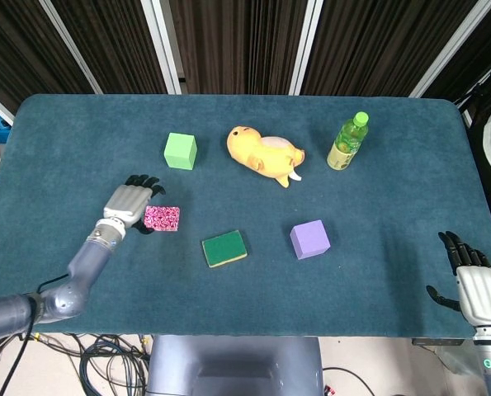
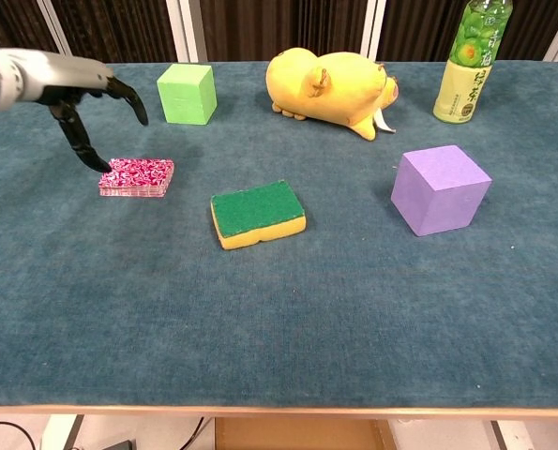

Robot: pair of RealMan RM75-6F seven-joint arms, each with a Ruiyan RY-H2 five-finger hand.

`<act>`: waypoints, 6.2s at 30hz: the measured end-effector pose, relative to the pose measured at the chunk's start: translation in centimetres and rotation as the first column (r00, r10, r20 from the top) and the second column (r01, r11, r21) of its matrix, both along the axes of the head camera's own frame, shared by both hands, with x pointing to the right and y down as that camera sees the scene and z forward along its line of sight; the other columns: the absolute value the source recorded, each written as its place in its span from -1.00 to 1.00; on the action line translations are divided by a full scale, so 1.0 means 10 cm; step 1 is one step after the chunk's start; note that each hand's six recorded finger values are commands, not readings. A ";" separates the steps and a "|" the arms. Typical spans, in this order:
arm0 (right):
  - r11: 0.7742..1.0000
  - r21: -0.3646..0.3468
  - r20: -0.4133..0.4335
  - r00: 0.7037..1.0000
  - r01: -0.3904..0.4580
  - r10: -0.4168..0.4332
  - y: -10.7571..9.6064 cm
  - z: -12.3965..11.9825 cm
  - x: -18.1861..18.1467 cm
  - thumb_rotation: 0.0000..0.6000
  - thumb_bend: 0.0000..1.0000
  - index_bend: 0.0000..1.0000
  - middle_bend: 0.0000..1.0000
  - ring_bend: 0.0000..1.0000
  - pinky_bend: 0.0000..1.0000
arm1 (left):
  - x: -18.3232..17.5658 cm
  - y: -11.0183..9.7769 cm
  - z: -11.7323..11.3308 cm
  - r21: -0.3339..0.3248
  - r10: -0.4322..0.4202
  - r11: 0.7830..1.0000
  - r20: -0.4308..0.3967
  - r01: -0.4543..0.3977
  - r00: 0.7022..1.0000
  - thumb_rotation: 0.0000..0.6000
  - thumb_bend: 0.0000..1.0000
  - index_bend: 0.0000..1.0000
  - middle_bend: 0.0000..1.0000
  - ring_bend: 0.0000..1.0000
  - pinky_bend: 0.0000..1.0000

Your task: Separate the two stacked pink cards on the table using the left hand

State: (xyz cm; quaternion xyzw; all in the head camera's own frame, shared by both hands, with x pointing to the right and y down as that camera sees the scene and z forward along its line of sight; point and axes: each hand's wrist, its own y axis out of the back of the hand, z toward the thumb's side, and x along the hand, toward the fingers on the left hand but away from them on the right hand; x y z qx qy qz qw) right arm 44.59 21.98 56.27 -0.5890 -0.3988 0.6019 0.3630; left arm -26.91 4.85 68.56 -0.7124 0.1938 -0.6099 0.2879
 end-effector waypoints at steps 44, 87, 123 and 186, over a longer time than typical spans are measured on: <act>1.000 -0.003 0.003 1.000 -0.008 0.008 -0.02 0.01 0.04 1.00 -0.60 -0.93 -0.83 -0.70 -0.57 | 0.10 0.04 0.36 -0.039 0.004 0.999 0.058 -0.001 0.998 1.00 -0.54 -0.20 -0.71 -1.00 -1.00; 1.000 -0.014 0.009 1.000 -0.003 0.003 -0.02 0.03 0.02 1.00 -0.60 -0.93 -0.83 -0.70 -0.57 | 0.11 -0.01 0.23 -0.024 0.006 1.000 0.075 -0.004 0.997 1.00 -0.48 -0.09 -0.70 -1.00 -1.00; 1.000 -0.019 0.008 1.000 -0.011 0.011 -0.03 0.04 0.05 1.00 -0.60 -0.93 -0.83 -0.70 -0.57 | 0.99 -0.48 0.17 0.003 0.002 1.000 0.043 -0.002 0.999 1.00 -0.48 -0.07 -0.69 -1.00 -1.00; 1.000 -0.029 -0.006 1.000 -0.009 0.009 -0.02 0.07 0.03 1.00 -0.60 -0.93 -0.83 -0.69 -0.57 | 0.97 -0.33 -0.34 0.083 0.108 0.990 0.078 -0.115 0.991 1.00 -0.61 -0.28 -0.74 -1.00 -1.00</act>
